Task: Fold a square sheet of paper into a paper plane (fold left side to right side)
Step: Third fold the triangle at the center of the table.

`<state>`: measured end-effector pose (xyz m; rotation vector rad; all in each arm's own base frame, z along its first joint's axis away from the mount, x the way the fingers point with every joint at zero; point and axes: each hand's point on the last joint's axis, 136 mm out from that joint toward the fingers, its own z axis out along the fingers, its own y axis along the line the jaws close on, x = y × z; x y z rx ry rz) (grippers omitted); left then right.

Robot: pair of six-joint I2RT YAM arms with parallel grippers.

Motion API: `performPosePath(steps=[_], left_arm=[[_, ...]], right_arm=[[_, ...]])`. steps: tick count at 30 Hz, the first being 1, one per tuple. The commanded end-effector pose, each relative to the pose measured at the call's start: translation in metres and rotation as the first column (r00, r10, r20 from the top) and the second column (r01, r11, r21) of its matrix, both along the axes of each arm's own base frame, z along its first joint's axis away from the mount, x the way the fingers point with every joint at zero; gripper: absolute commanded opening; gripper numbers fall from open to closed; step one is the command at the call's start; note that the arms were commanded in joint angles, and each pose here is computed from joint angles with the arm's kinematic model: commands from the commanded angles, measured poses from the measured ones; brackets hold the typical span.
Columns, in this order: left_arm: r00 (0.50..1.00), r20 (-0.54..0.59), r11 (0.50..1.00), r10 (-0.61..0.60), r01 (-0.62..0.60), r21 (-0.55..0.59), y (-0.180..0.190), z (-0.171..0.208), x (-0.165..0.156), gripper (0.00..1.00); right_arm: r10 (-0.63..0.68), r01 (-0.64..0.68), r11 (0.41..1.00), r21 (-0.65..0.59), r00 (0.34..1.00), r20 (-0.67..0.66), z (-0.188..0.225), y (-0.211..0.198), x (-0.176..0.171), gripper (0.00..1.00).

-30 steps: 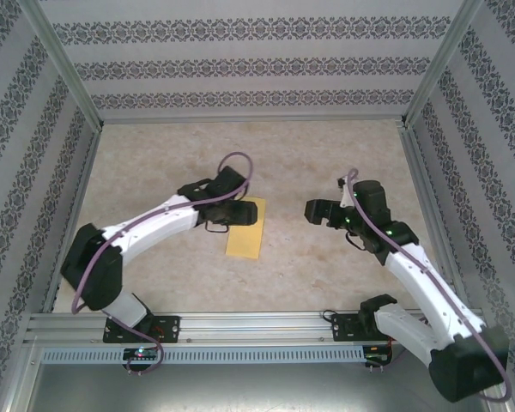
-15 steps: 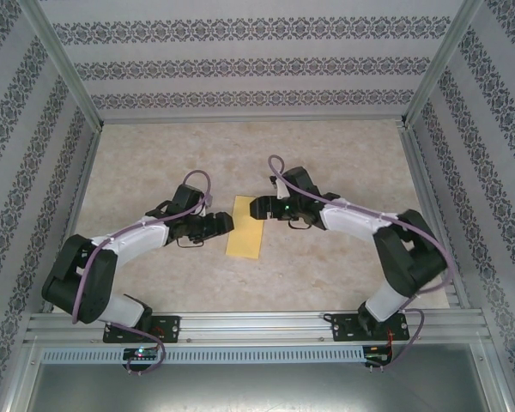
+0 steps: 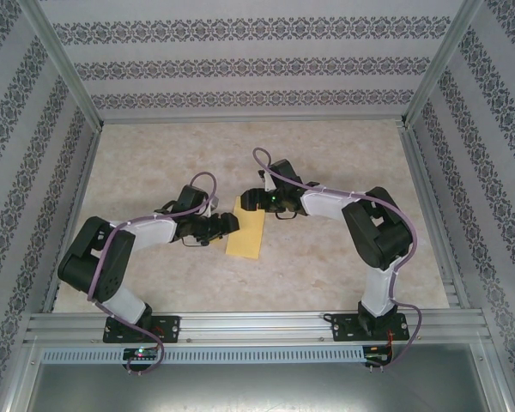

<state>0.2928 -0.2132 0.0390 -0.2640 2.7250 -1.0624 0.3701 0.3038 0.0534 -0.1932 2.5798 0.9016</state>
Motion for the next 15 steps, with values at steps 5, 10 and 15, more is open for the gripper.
performPosePath(steps=[5,10,15], left_arm=[[0.999,-0.007,0.995,-0.033,0.032,-0.097,-0.018,-0.001,0.007,0.70],[0.999,-0.003,0.992,-0.037,0.036,-0.121,-0.022,0.004,0.008,0.61],[0.999,0.001,0.988,-0.049,0.049,-0.145,-0.026,0.010,0.009,0.51]], right_arm=[[0.005,-0.005,1.000,-0.029,1.000,-0.001,-0.010,-0.001,0.003,0.76],[0.009,-0.009,1.000,-0.027,1.000,0.001,-0.009,-0.001,0.003,0.76],[0.013,-0.013,1.000,-0.024,1.000,-0.001,-0.010,0.000,0.002,0.76]])
